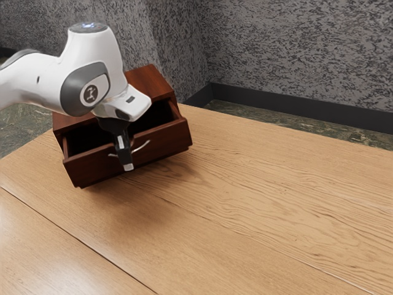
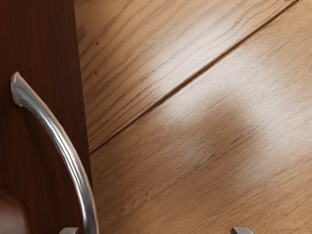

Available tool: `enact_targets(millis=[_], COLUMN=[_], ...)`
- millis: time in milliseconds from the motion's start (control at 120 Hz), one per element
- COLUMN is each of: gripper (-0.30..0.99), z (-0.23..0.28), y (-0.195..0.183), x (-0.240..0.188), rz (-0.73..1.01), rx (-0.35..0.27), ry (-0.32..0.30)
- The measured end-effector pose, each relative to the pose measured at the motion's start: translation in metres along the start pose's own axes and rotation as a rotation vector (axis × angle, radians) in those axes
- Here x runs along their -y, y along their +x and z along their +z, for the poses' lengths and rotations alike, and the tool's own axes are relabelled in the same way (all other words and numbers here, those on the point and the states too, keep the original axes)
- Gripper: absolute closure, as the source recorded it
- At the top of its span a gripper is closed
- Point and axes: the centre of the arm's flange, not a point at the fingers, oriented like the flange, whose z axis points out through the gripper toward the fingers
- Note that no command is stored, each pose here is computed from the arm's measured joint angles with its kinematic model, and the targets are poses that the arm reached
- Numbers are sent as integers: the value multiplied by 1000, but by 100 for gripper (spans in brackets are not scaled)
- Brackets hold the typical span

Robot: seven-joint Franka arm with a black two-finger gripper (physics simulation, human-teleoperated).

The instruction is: Pull the drawer handle with one arm to open the drawer

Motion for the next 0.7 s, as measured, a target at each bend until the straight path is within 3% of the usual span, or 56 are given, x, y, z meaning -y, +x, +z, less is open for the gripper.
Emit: enact_targets(millis=[317, 450, 533, 617, 700], gripper=[34, 24, 16, 11, 7], z=[-12, -115, -172, -211, -217], y=[-1, -5, -12, -7, 2], x=[-43, -98, -109, -94, -85], rz=[-1, 45, 36, 28, 45], rx=[-19, -108, -165, -224, -213], ry=[27, 203, 269, 245, 183])
